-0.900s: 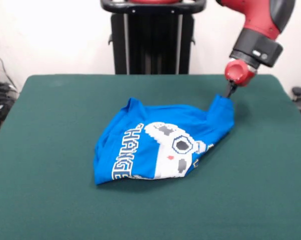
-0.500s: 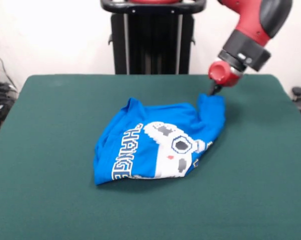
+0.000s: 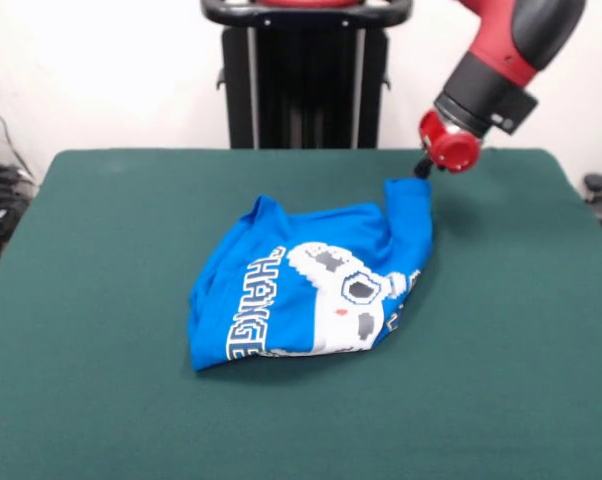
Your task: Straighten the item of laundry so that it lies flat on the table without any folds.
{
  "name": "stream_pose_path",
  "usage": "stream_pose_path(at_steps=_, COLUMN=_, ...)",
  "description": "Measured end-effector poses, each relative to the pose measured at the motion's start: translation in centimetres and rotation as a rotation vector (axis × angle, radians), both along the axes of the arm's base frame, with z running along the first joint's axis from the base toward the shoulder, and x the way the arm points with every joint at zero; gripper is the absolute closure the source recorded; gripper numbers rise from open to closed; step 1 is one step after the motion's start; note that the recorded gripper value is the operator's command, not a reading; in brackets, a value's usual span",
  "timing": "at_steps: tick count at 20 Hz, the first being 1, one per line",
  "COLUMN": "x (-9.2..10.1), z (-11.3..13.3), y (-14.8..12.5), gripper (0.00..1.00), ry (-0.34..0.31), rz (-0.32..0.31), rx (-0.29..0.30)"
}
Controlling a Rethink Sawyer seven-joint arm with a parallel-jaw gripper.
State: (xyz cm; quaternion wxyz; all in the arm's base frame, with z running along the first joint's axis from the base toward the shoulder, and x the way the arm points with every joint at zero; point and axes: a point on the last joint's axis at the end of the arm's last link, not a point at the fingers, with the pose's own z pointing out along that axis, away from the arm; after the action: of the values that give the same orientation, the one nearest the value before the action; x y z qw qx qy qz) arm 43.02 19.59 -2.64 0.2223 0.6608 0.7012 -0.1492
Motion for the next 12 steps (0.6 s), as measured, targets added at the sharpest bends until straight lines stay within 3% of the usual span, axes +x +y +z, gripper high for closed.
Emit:
stream_pose_path(at_steps=2, x=0.4, z=0.4, y=-0.1, gripper=1.0, ry=0.052, rz=0.094, rx=-0.011)
stream_pose_path(at_steps=4, x=0.6, z=0.7, y=-0.2, gripper=1.0, ry=0.077, rz=0.139, rx=-0.016)
stream_pose_path(at_steps=12, x=1.9, z=2.1, y=-0.1, gripper=1.0, ry=0.058, rz=0.156, rx=-0.005)
